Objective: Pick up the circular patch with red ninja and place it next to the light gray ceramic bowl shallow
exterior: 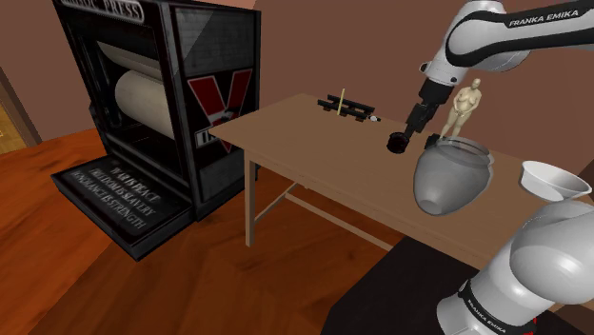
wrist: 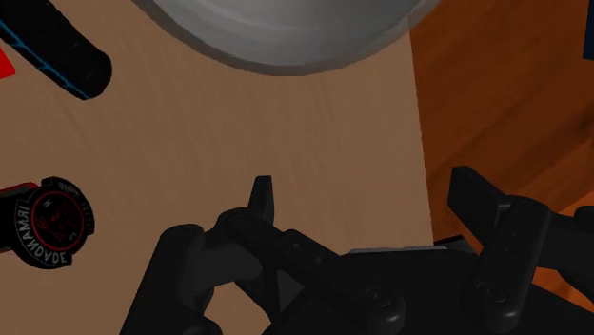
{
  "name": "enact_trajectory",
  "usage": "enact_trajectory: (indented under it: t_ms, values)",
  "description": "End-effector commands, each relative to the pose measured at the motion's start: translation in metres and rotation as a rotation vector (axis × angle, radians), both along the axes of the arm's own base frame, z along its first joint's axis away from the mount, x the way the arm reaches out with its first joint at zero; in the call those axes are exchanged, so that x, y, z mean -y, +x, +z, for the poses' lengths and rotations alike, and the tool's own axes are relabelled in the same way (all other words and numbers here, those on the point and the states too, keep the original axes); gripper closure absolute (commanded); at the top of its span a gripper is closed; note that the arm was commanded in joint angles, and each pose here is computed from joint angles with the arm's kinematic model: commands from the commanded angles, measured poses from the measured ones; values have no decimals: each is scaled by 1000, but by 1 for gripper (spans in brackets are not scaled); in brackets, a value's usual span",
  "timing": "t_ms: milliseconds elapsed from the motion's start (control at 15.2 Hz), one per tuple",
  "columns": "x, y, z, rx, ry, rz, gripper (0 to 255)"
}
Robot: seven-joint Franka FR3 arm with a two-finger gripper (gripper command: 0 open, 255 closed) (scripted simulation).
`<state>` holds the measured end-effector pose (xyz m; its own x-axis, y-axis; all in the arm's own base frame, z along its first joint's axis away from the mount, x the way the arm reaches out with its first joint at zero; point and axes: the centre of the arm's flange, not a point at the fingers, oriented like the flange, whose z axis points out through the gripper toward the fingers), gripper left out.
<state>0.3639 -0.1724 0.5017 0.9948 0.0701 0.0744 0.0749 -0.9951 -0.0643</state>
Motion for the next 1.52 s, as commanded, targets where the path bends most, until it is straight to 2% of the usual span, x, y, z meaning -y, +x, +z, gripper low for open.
enact_trajectory:
  t_ms: [0,1452]
  values:
    - [25,9,-10,4,-3,21,0]
    - [278,115,-102,51,-13,223,0]
